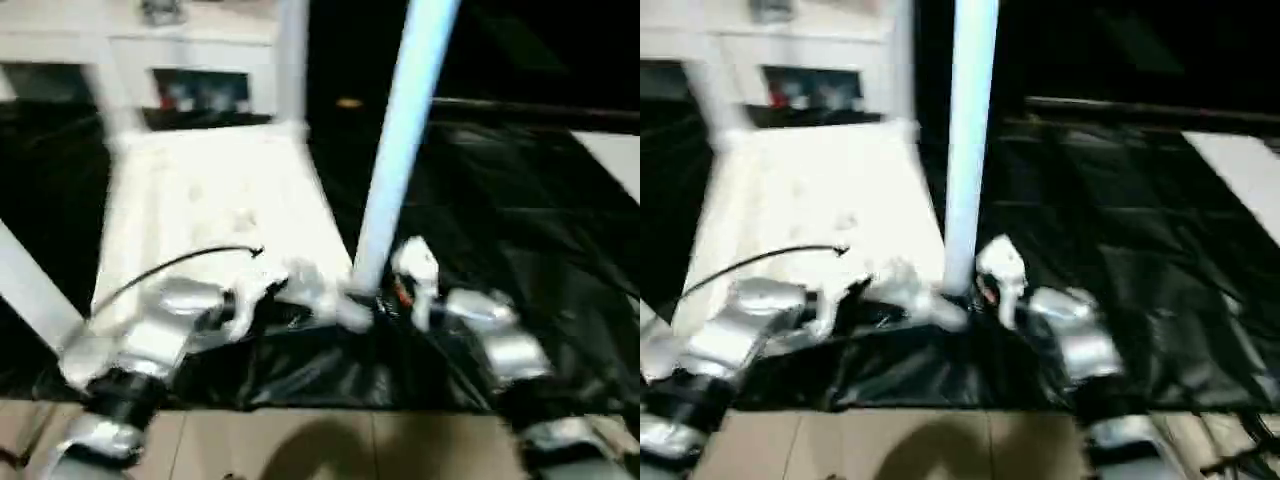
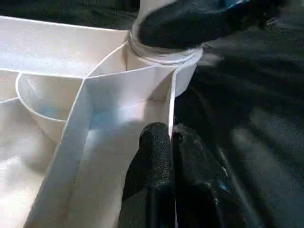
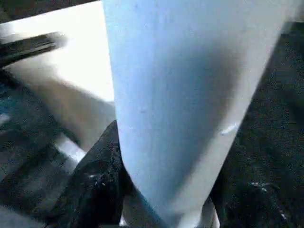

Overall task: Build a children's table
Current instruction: Rotate leg to tighten

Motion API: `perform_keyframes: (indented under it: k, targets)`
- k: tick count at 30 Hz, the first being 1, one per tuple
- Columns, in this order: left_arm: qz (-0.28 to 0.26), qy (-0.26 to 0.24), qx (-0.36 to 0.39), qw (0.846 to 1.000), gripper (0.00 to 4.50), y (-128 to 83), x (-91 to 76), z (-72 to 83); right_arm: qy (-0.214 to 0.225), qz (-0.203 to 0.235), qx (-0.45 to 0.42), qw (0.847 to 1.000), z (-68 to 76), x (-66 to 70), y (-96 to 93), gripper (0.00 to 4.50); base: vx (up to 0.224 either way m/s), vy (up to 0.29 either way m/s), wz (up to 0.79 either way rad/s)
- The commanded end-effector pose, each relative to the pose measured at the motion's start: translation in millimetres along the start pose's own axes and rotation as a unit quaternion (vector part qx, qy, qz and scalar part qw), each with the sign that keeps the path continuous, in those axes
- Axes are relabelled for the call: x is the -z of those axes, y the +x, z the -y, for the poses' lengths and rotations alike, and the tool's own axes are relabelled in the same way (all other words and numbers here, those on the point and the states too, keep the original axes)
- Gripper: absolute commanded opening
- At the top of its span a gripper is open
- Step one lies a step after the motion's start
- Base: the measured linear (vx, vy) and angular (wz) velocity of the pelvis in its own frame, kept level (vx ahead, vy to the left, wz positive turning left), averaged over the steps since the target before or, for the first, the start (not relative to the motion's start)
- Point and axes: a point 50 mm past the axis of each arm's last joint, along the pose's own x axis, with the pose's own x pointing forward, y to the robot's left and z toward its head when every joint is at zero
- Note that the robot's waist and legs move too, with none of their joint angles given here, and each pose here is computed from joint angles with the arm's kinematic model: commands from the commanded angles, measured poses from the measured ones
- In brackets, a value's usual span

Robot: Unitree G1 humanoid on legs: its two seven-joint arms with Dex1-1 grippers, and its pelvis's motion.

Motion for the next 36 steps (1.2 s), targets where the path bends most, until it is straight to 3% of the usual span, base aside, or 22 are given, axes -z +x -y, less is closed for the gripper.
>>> perform_keyframes:
  k: [1, 4, 7, 9, 12, 16, 25, 27, 36]
  targets:
    - [0.049, 0.010, -0.024, 0.998, 0.00, 28, -30.4, 7.9, 0.045, -0.057, 0.012, 0.997, -35.6, 20.9, 31.6, 1.98, 0.000, 0.000, 0.00]
    - [0.050, 0.010, -0.036, 0.998, 0.00, 33, -33.1, 8.6, 0.051, -0.055, 0.031, 0.997, -39.0, 17.8, 39.2, 1.98, 0.000, 0.000, 0.00]
    - [0.057, 0.014, -0.044, 0.997, 0.00, 38, -38.5, 11.2, 0.045, -0.026, 0.028, 0.998, -47.5, 4.2, 51.2, 1.98, 0.000, 0.000, 0.00]
    - [0.061, 0.017, -0.035, 0.997, 0.00, 39, -39.4, 13.3, 0.052, -0.018, 0.026, 0.998, -46.0, 2.1, 50.3, 2.53, 0.000, 0.000, 0.00]
    - [0.065, 0.020, -0.020, 0.997, 0.00, 37, -38.7, 15.6, 0.061, -0.019, 0.030, 0.997, -41.8, 2.6, 46.8, 2.75, 0.000, 0.000, 0.00]
    - [0.065, 0.028, 0.011, 0.997, 0.00, 28, -34.7, 16.0, 0.038, -0.022, 0.013, 0.999, -31.6, 3.3, 35.4, 3.16, 0.000, 0.000, 0.00]
    - [0.041, 0.048, 0.095, 0.993, 0.00, 3, -24.0, 14.9, -0.027, -0.056, -0.112, 0.992, -14.7, 8.6, 1.9, 3.16, 0.041, -0.006, 0.03]
    - [0.024, 0.050, 0.141, 0.989, 0.00, -7, -18.3, 16.6, -0.060, -0.086, -0.170, 0.980, -7.9, 11.1, -13.4, 3.16, 0.028, 0.003, 0.01]
    - [-0.003, 0.051, 0.183, 0.982, 0.00, -20, -12.8, 13.1, -0.070, -0.111, -0.277, 0.952, -5.5, 5.8, -31.8, 3.16, 0.000, 0.000, 0.00]
